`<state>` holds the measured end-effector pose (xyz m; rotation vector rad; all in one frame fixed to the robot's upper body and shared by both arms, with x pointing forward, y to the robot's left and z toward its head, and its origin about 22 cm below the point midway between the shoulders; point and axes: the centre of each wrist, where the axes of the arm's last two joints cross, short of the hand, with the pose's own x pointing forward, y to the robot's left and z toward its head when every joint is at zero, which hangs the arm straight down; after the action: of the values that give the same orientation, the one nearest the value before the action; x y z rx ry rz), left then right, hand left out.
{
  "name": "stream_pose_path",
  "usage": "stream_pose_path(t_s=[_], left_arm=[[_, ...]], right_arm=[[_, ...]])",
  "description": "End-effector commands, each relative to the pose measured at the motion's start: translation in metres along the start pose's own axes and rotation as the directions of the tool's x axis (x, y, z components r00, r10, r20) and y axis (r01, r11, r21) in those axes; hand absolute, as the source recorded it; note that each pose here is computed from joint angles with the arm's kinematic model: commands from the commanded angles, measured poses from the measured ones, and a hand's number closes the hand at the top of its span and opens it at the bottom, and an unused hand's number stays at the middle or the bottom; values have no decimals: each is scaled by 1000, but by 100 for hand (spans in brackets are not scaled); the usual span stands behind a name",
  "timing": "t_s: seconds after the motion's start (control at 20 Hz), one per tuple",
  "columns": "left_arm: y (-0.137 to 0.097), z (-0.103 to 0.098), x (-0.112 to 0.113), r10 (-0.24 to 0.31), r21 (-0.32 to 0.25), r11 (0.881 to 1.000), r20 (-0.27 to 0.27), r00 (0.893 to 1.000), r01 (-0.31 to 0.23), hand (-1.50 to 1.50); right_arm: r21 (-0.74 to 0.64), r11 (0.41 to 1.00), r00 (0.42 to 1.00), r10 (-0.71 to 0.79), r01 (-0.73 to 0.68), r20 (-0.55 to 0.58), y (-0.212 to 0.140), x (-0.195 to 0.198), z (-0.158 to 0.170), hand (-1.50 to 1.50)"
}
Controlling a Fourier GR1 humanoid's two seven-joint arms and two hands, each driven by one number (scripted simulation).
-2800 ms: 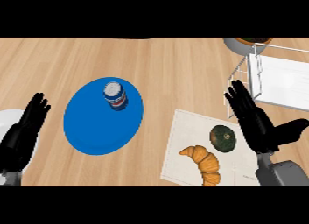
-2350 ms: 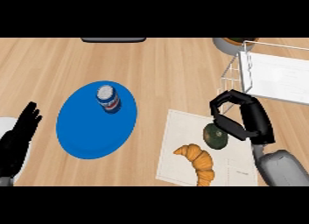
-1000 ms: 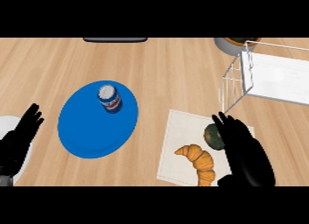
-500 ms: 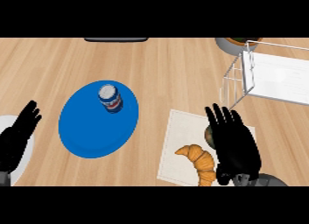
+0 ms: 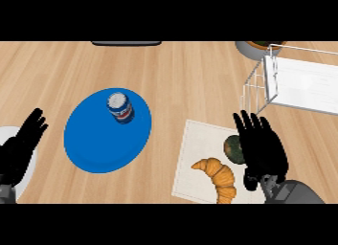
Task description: Pick the squash from the placemat and place it in the tiered shelf
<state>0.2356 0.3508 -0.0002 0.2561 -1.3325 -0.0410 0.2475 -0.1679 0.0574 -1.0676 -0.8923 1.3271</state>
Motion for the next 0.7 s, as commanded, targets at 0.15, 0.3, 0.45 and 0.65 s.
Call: stream_pose_path(t_s=[0.15,0.3,0.45,0.65], left_arm=[[-8,-9,-14,8,-8,1000,-4,1000,-8,0],[16,0,-6,-2,19,1000,0,1000,2,0],[8,7,4,0,-3,1000,5,1000,0,0],[-7,11,8,-13,7,1000,-9,1000,14,0]], right_arm=[[1,1000,1000,-3,3,15,19,10,-6,-150],[-20,1000,1000,-10,10,19,26,-23,-30,-150],[-6,1000,1000,-14,14,22,17,-20,-43,-150],[-3,1000,1000,-12,12,4,39,7,-36,-150]])
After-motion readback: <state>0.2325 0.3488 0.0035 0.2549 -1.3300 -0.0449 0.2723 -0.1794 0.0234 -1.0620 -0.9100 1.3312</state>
